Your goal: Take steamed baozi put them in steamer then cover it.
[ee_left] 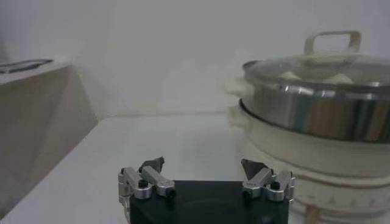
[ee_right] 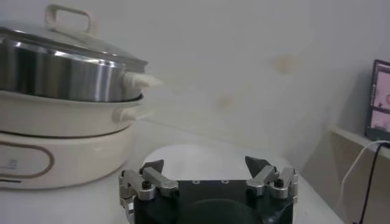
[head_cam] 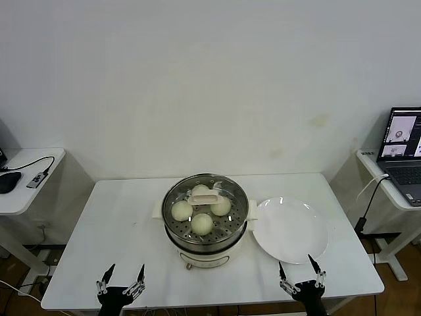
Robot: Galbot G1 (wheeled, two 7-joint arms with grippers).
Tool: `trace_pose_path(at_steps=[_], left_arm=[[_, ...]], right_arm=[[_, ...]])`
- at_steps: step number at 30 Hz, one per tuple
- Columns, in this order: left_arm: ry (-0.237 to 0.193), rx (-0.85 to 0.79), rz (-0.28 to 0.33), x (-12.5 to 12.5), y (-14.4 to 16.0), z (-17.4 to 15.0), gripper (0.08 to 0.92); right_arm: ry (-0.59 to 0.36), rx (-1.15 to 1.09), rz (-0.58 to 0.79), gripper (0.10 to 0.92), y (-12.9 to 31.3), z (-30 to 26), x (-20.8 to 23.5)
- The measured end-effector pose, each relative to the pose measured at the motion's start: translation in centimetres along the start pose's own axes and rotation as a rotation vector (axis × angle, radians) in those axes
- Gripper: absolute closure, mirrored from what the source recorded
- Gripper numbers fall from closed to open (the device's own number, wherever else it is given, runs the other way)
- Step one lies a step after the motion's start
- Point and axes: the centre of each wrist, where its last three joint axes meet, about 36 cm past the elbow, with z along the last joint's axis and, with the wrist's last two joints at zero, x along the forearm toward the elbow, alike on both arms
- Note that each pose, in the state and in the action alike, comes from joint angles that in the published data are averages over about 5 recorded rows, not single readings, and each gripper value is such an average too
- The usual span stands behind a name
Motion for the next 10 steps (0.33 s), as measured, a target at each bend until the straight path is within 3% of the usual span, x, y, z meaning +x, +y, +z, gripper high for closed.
trace_pose_path(at_steps=[10], left_arm=[[0.018,0.0,-0.003,0.3,0.49,0.78,0.177]], right_arm=[[0.012,-0.023,-0.027,0.2,0.17,-0.54,0.24]])
